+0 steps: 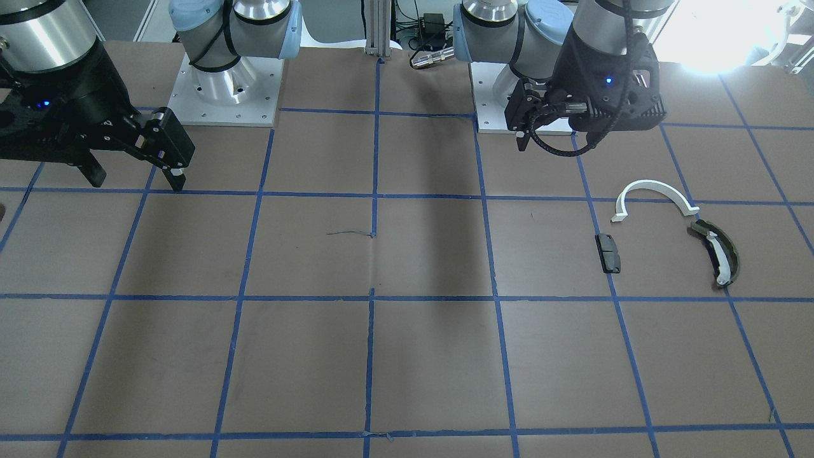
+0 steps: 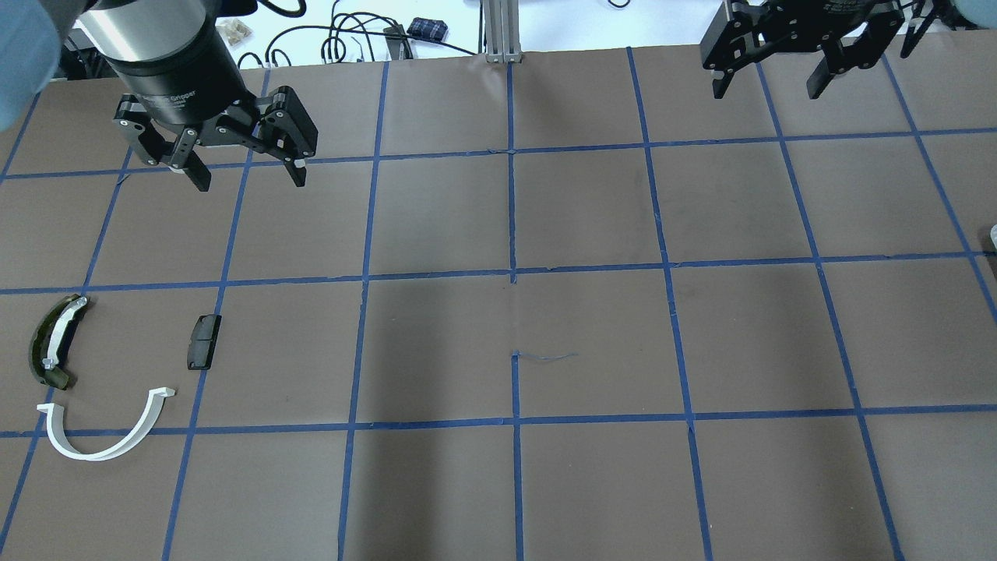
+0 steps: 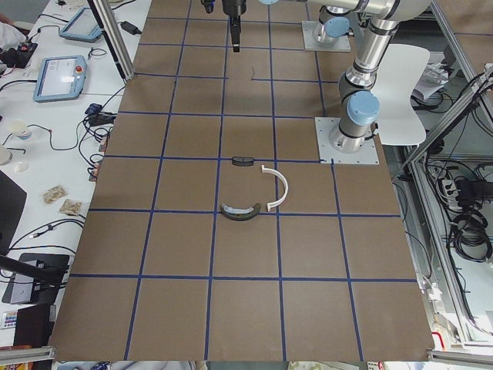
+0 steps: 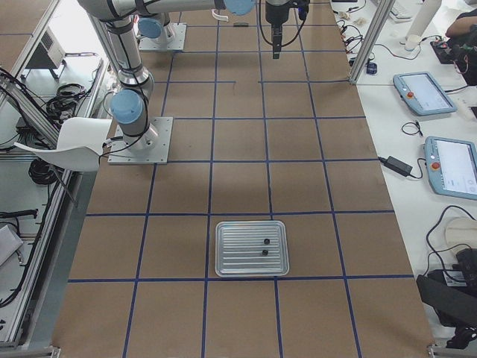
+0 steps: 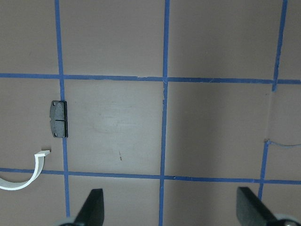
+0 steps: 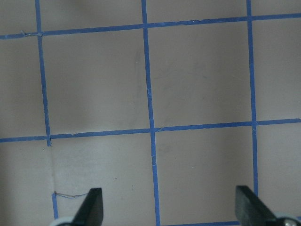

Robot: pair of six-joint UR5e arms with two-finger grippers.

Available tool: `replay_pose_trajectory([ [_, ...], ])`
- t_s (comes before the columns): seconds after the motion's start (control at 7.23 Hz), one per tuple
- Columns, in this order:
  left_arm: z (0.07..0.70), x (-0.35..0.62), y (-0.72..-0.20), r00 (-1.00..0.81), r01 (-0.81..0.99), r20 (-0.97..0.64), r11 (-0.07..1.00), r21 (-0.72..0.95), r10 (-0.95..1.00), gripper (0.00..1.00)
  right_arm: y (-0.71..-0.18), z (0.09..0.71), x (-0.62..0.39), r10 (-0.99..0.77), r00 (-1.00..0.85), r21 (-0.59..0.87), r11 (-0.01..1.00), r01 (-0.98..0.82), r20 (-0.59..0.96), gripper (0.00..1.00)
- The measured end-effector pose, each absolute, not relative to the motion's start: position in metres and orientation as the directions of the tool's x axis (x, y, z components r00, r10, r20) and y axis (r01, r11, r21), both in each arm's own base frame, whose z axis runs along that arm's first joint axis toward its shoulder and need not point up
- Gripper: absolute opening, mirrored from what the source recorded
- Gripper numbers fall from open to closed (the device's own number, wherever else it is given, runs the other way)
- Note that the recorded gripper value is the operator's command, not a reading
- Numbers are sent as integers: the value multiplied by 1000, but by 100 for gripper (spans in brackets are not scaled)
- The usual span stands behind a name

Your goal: Place bearing gear from tray to pile

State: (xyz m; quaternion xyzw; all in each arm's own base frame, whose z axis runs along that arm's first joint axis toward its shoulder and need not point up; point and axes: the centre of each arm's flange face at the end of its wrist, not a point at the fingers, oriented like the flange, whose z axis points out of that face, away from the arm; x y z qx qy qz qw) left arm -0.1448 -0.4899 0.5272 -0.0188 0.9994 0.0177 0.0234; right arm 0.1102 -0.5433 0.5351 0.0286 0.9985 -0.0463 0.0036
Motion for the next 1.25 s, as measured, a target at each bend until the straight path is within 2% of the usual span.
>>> replay_pose_trajectory([
  [1.25, 527, -145, -490, -998, -38, -47, 999, 36, -37, 100, -545, 536, 119, 11, -997, -93, 996, 18, -79, 100],
])
